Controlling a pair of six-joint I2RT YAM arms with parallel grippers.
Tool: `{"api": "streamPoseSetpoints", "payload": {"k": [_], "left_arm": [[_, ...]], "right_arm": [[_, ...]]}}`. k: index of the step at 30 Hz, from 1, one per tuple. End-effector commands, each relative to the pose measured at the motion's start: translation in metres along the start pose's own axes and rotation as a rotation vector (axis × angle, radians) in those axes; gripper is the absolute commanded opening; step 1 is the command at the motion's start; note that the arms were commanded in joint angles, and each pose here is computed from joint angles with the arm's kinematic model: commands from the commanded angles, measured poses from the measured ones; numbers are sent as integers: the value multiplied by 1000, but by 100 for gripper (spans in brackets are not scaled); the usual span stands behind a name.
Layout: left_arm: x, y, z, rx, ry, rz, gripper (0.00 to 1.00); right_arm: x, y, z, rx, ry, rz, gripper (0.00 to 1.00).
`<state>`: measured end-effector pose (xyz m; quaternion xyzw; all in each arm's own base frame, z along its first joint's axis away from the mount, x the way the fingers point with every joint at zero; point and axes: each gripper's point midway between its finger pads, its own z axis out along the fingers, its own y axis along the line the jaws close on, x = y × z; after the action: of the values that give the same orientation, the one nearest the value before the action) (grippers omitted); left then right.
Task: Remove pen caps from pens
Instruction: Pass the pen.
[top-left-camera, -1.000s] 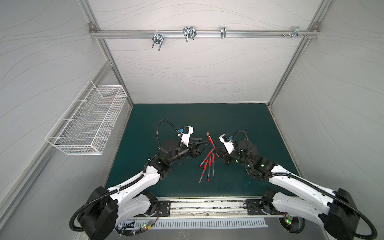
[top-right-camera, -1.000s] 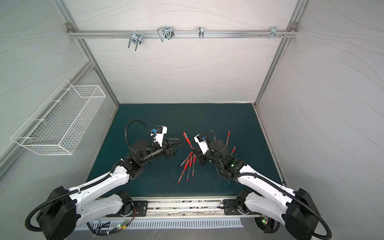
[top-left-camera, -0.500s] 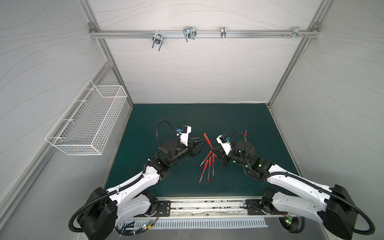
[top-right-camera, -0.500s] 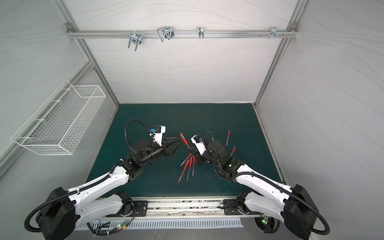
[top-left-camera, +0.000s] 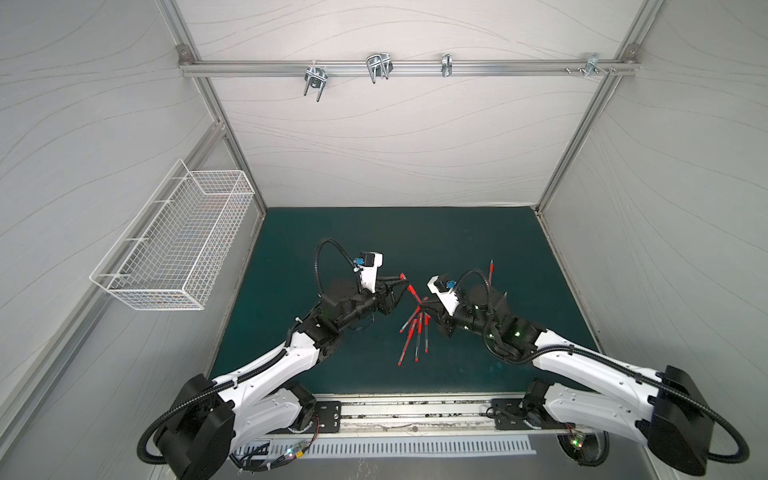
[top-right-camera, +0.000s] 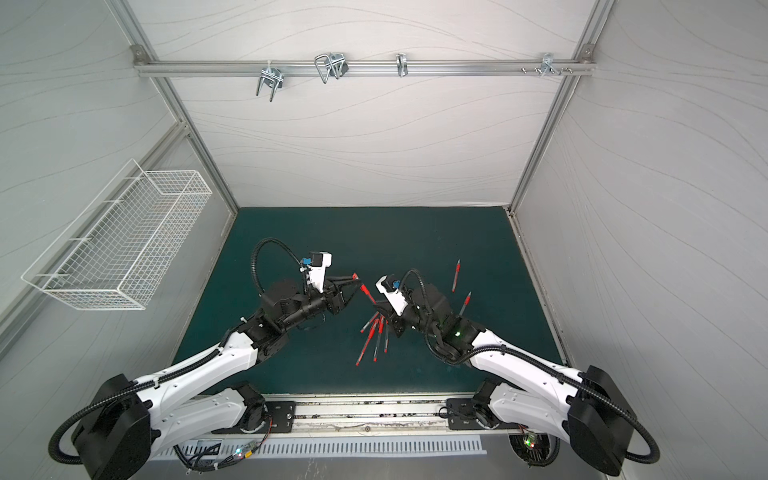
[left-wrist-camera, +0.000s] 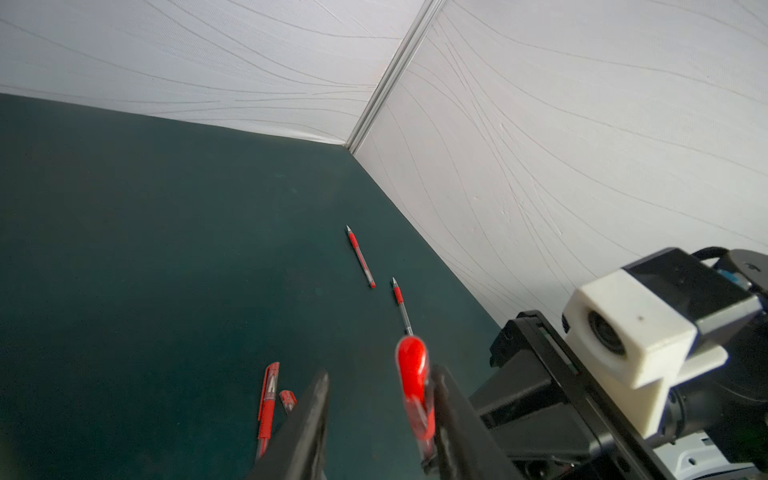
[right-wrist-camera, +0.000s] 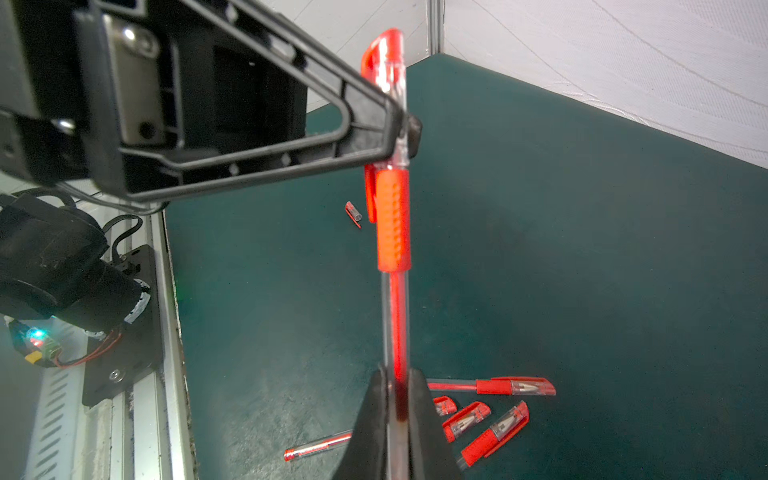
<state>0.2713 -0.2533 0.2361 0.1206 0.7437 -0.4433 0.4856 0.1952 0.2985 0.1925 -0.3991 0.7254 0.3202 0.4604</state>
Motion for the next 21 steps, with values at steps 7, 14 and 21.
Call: {"api": "streamPoseSetpoints", "payload": {"k": [7,14,21], "left_arm": [[-20,-5,-3,14,-64,9,30],[-19,-6,-1,28,-51,2,20],[-13,-9,6,56,-20,-6,20]], "right_arm": [[-3,11,6,-49,-11,-52,0],[-2,10,8,-45,-8,-55,0],[-2,9,10,-35,-9,-57,0]]}}
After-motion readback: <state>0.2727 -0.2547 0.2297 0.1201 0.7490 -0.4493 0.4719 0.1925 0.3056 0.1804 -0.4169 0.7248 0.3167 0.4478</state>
